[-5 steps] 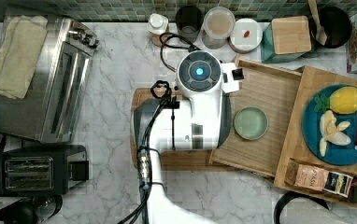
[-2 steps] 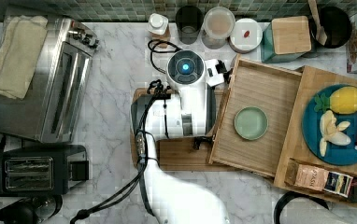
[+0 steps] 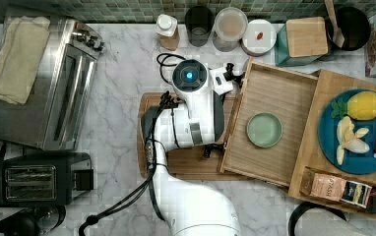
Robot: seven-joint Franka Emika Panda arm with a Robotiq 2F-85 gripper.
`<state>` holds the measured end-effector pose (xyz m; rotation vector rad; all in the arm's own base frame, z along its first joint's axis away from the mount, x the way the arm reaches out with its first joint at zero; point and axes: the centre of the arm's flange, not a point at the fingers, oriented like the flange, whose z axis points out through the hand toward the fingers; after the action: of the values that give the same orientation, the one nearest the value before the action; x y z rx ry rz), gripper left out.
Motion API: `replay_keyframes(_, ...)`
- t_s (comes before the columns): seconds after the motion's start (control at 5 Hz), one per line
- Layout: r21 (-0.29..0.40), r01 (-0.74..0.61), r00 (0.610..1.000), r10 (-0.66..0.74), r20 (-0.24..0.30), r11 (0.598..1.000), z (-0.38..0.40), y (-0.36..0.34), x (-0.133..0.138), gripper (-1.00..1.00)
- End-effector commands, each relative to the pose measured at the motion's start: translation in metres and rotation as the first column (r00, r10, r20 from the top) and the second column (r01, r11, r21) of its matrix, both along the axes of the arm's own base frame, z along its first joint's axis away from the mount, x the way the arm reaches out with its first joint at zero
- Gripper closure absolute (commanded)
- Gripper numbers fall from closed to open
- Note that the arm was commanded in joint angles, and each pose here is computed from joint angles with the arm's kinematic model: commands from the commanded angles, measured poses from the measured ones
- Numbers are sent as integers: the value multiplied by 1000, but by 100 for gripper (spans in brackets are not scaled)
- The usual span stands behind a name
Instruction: Close the drawer.
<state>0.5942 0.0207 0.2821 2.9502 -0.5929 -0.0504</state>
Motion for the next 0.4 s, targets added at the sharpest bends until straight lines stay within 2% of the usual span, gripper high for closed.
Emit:
replay_keyframes(0.2, -73, -113, 991, 117, 62, 991, 19, 6, 13, 100)
replay_keyframes(0.4, -65, -113, 993, 115, 35, 992, 20, -5, 16, 100)
